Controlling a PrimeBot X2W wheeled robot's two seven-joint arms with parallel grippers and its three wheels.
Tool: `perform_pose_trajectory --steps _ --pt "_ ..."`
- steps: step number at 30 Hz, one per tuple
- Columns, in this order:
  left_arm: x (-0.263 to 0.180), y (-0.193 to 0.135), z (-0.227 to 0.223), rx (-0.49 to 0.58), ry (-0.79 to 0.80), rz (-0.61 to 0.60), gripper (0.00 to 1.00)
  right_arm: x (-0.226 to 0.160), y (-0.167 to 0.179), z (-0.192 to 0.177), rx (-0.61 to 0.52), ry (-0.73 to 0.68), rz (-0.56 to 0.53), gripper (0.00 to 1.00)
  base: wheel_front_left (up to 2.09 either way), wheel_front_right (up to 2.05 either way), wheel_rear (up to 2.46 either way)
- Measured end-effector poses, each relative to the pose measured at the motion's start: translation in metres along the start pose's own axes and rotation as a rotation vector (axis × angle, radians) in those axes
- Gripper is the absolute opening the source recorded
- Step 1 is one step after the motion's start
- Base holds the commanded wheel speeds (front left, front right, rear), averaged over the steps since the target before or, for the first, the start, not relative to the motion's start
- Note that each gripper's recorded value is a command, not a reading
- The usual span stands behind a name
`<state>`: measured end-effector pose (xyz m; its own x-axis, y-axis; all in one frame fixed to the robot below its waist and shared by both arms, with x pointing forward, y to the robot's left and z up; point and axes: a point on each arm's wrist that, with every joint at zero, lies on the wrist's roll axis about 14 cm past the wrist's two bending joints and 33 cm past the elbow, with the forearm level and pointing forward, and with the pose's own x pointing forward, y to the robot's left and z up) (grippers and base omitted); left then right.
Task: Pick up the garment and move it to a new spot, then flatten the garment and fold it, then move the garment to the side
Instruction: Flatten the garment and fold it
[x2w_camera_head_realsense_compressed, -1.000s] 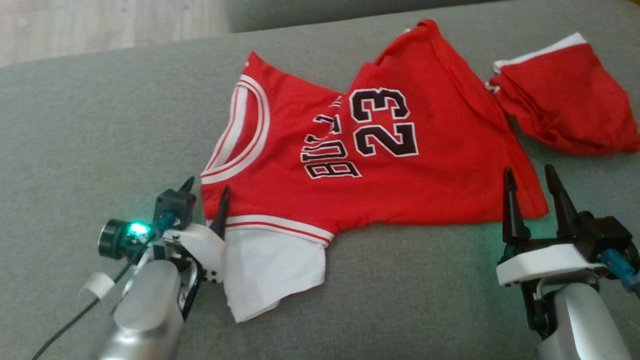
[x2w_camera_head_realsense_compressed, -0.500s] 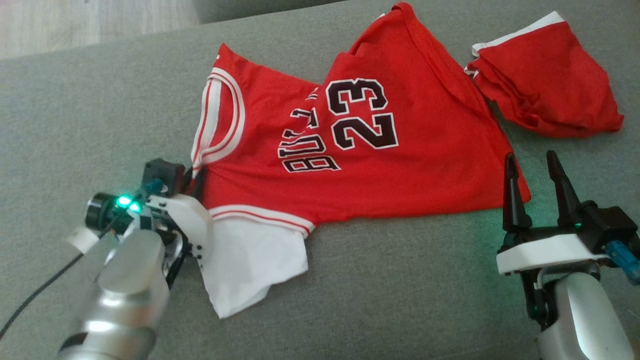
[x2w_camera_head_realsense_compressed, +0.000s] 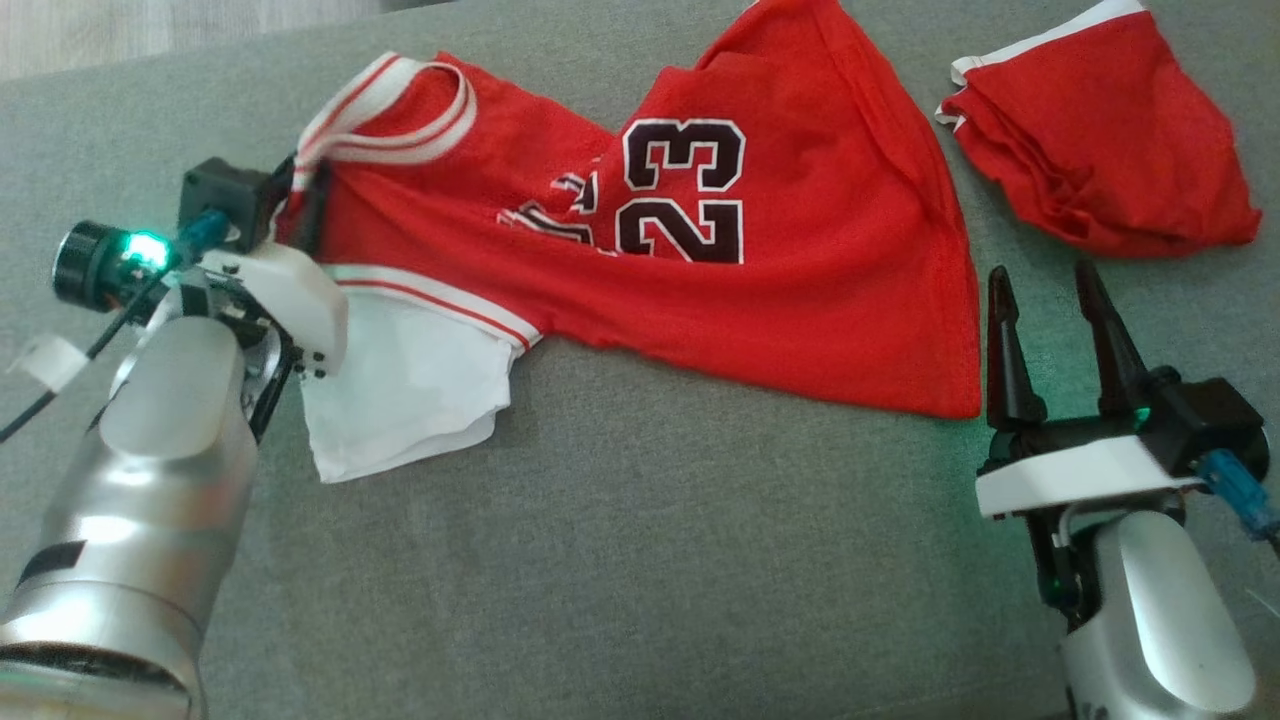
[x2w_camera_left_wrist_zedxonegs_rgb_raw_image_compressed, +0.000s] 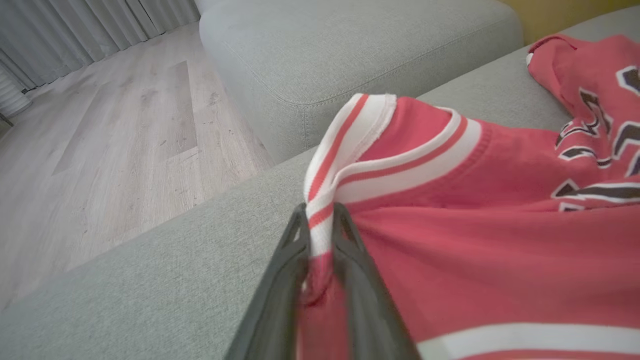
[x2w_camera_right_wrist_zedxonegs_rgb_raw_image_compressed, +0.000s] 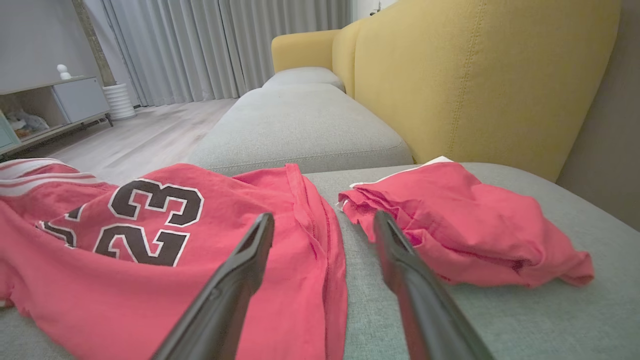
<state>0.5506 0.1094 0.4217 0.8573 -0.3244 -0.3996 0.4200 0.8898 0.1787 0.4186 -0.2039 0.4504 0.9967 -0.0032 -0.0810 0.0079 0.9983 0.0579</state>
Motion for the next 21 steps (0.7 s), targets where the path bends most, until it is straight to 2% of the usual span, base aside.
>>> perform_pose_trajectory --steps 1,4,8,13,17,21 --pt "0.000 -0.001 -0.001 0.007 0.006 -0.005 1.00 0.001 0.001 0.001 0.000 -0.003 0.005 1.00 0.00 0.00 0.00" --pt "-0.003 -0.002 -0.003 0.006 0.000 -0.007 1.00 0.004 0.004 0.005 0.000 -0.014 0.014 1.00 0.00 0.00 0.00" --pt "-0.015 0.006 0.016 -0.023 -0.117 0.026 1.00 0.006 0.012 0.012 0.005 -0.035 0.035 1.00 0.00 0.00 0.00" --pt "-0.034 0.000 0.034 -0.095 -0.222 0.068 1.00 0.007 0.015 0.021 0.009 -0.062 0.039 1.00 0.00 0.00 0.00" --pt "-0.071 0.000 0.062 -0.178 -0.387 0.136 1.00 0.002 0.023 0.024 0.013 -0.072 0.059 1.00 0.00 0.00 0.00" --pt "-0.116 0.002 0.054 -0.244 -0.454 0.220 1.00 -0.007 0.031 0.023 0.014 -0.069 0.082 1.00 0.00 0.00 0.00"
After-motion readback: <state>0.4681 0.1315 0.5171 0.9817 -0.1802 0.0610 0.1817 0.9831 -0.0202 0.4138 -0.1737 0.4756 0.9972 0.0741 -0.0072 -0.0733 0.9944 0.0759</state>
